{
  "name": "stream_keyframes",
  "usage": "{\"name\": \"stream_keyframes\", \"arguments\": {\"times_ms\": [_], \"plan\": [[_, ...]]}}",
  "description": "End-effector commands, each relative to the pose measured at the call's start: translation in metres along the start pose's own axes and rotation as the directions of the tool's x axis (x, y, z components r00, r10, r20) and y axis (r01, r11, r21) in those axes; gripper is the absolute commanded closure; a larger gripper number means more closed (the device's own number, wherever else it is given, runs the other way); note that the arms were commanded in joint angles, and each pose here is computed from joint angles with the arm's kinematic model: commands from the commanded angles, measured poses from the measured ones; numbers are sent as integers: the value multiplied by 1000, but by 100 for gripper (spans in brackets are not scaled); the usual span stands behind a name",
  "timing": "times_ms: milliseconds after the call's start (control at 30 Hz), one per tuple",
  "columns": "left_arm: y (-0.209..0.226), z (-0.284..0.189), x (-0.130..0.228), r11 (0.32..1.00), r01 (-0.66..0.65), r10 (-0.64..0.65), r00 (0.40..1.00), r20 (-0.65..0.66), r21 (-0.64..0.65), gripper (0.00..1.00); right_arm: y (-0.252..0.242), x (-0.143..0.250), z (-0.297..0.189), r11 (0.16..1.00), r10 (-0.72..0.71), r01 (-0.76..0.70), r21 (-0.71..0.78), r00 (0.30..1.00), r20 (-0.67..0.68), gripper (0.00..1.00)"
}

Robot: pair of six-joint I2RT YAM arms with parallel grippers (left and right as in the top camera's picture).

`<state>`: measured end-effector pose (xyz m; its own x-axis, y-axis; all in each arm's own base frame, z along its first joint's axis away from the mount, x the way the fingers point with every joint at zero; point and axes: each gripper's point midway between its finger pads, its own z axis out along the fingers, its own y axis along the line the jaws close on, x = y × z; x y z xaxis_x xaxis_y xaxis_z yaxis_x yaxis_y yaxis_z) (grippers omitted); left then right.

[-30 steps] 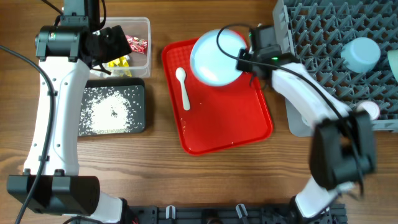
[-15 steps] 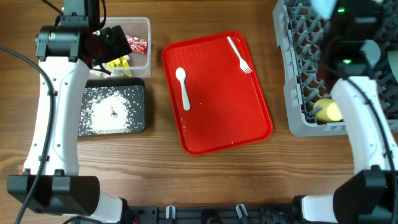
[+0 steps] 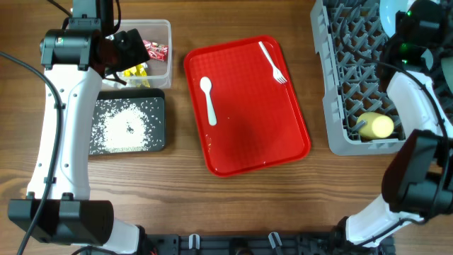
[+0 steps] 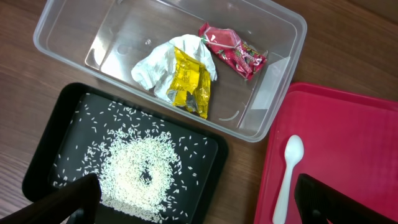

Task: Sort waste into correct bins and load items into the dishwasher rack
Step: 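Carry the light-blue plate right and stand it in the rack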

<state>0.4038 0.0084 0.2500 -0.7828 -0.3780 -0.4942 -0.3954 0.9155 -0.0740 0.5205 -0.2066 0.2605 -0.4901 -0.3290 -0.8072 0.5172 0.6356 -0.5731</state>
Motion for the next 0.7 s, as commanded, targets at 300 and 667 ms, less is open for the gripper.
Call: {"name": "stream_keyframes", "arguments": {"times_ms": [300, 667], "plan": [[2, 2, 0, 1000, 11, -11, 1000, 0, -13, 0, 58, 31, 22, 990, 57, -58, -125, 998, -15, 96], [2, 2, 0, 1000, 11, -11, 1000, 0, -13, 0, 47, -15, -12, 830, 495, -493, -261, 867, -60, 0]]}}
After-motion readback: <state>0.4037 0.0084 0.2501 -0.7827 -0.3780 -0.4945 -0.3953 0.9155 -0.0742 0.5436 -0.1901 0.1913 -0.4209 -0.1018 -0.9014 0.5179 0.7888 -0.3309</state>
